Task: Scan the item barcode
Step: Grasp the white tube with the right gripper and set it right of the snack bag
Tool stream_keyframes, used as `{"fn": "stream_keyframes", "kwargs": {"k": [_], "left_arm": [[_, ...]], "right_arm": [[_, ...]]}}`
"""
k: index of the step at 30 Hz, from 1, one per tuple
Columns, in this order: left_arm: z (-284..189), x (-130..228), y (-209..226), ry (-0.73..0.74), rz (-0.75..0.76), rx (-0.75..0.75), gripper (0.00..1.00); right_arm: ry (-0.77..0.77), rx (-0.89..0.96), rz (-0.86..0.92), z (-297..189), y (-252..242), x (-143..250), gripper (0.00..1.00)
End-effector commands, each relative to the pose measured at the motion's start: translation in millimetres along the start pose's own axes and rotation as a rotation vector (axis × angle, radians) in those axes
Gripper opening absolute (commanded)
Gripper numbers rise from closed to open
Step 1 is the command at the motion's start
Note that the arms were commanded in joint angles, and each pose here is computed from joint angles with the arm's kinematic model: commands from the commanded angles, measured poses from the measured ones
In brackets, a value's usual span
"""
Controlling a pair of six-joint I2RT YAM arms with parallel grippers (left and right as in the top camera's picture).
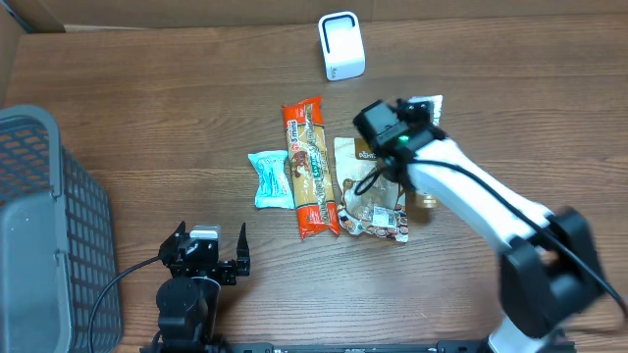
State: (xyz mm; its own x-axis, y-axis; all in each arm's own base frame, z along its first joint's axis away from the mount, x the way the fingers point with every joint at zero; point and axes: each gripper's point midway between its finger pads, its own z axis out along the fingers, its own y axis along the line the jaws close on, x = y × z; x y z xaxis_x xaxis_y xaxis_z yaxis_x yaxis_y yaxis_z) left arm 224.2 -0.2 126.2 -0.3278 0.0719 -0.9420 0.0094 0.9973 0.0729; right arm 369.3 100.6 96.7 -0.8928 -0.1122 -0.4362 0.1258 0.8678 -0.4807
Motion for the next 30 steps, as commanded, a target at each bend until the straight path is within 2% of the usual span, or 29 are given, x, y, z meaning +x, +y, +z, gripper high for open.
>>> {"fn": "stream_keyframes", "kwargs": {"k": [1, 4, 5, 7, 9, 10, 13, 18, 24, 28, 30], "left_arm": [[0.1, 0.8, 1.5, -0.004, -0.013, -0.009, 0.99], [0.1, 0.8, 1.5, -0.004, -0.013, -0.009, 1.0], [0.1, 0.8, 1.5, -0.004, -0.013, -0.009, 1.0], [0.1, 0.8, 1.5, -0.004, -0.013, -0.009, 1.0], [0.1, 0.8, 1.5, -0.004, -0.013, -0.009, 1.0], [0.1, 0.8, 1.5, -0.004, -0.013, -0.009, 1.0], [0.1, 0.8, 1.5, -0.004, -0.013, -0.009, 1.0], [0.1, 0.8, 1.5, -0.004, -0.013, -0.009, 1.0], [0.1, 0.8, 1.5, -0.004, -0.013, -0.009, 1.0], [0.1, 0.8, 1.5, -0.004, -0.013, -0.009, 1.0], [0.1, 0.8, 1.5, -0.004, -0.013, -0.009, 1.0]], "right_arm": [[-0.053, 0.178, -0.106, 14.5, -7.9, -10.4, 0.13], [-0.027, 0.161, -0.166, 23.8, 16.4, 3.0, 0.13], [-0.023, 0.144, -0.181, 22.5, 24.0, 6.7, 0.2], [-0.011, 0.091, -0.199, 17.7, 38.9, 13.7, 0.4], [0.003, 0.033, -0.22, 8.8, 53.5, 20.1, 0.54], [0.02, -0.002, -0.23, 3.8, 60.7, 23.3, 0.57], [0.082, -0.127, -0.239, -15.5, 80.3, 27.1, 0.6], [0.128, -0.333, -0.177, -56.4, 95.9, 4.5, 0.6], [0.127, -0.622, -0.098, -104.7, 72.5, -31.9, 0.6], [0.177, -0.831, -0.085, -89.8, 37.8, -44.3, 0.75], [0.191, -0.888, -0.085, -69.8, 26.5, -44.8, 0.79]]}}
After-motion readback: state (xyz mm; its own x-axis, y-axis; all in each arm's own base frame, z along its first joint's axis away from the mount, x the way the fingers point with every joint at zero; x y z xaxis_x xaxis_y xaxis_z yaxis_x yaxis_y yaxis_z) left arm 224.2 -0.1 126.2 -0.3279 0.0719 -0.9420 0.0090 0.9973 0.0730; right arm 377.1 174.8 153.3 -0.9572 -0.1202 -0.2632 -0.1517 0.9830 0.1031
